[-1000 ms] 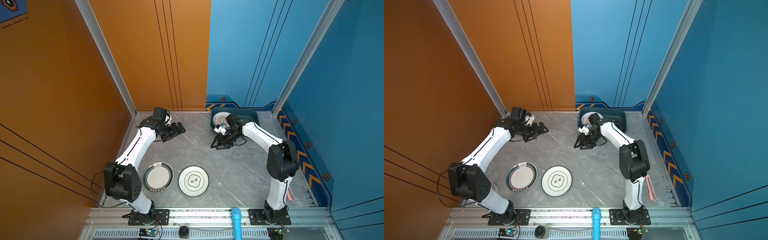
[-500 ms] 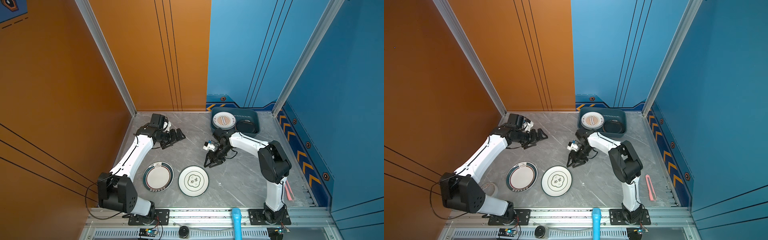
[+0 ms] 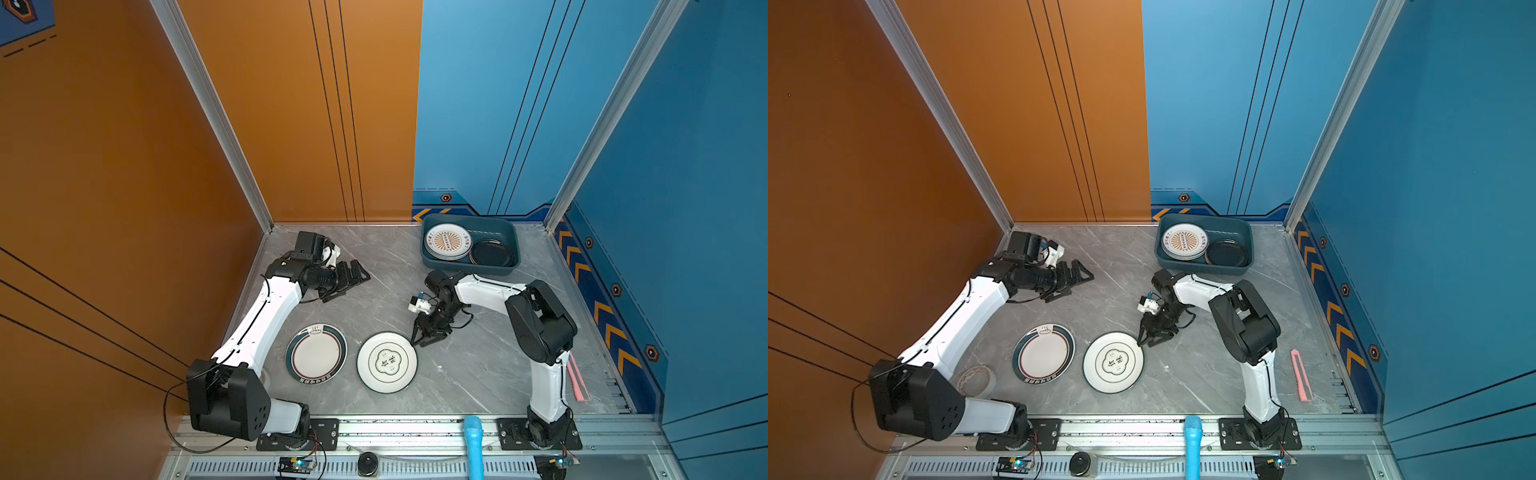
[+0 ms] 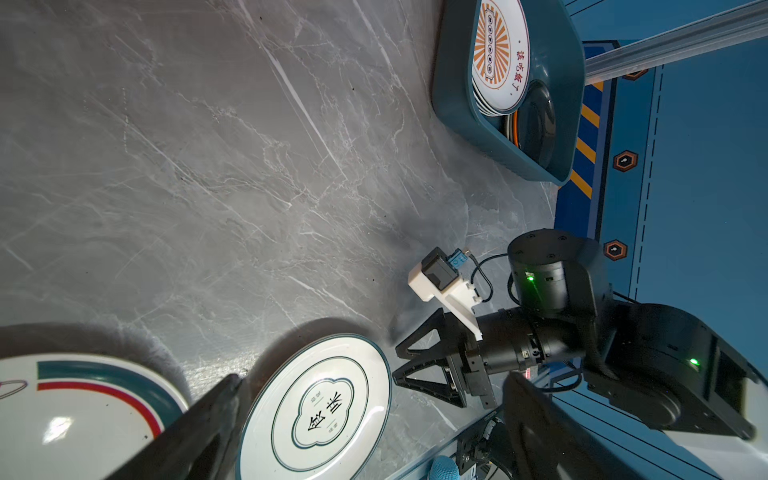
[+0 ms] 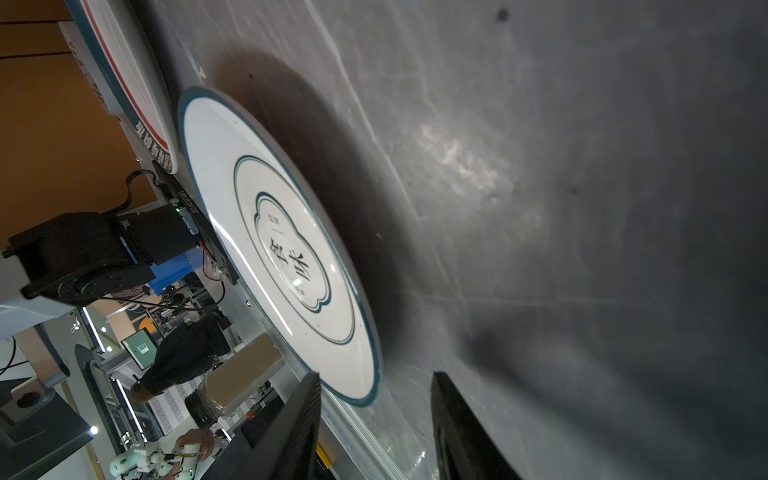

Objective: Place the plates into the plastic bin on the countertop
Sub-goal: 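Grasp the white cloud-print plate edge with right gripper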

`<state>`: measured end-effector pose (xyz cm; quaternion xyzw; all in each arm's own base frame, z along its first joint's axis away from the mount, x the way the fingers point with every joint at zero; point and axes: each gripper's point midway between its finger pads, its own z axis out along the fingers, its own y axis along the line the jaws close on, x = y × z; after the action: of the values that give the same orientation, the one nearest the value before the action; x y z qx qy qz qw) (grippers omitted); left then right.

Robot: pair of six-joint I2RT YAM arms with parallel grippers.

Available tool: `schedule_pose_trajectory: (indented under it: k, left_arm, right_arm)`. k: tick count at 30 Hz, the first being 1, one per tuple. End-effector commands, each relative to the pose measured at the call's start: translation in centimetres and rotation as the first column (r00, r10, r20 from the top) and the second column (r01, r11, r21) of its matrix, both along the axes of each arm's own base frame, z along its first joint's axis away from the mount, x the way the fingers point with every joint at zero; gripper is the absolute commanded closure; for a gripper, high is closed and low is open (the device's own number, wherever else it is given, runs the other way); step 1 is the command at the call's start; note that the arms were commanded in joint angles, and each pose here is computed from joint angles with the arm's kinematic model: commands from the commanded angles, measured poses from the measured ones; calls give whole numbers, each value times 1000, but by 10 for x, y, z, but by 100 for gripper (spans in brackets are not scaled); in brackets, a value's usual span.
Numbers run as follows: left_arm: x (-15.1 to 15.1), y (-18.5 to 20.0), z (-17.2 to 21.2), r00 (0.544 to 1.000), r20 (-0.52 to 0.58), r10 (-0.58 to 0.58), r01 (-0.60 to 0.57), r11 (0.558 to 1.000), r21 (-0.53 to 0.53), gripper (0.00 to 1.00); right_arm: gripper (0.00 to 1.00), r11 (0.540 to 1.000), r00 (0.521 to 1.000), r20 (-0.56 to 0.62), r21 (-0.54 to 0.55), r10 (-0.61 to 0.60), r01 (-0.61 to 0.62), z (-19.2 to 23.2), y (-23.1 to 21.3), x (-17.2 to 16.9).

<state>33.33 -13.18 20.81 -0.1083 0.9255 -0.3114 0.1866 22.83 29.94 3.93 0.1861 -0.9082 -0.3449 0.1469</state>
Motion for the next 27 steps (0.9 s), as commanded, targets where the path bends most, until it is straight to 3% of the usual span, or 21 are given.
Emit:
schedule_pose_trajectory:
  k: [1,7,27]
  left_arm:
    - [-7,0,8,1000,6,-28,28,999,-15,2]
    - [-10,2,7,999,-7,-37,37,999,-10,2]
    - [-3,3,1,999,-20,-36,36,999,-2,2]
  right_arm:
    - [56,1000,1000,-5,10,-6,6,-11,9,0]
    - [60,1000,1000,-4,22,-10,11,-17,18,0]
    - [91,999,999,-17,36,-28,28,-22,19,5]
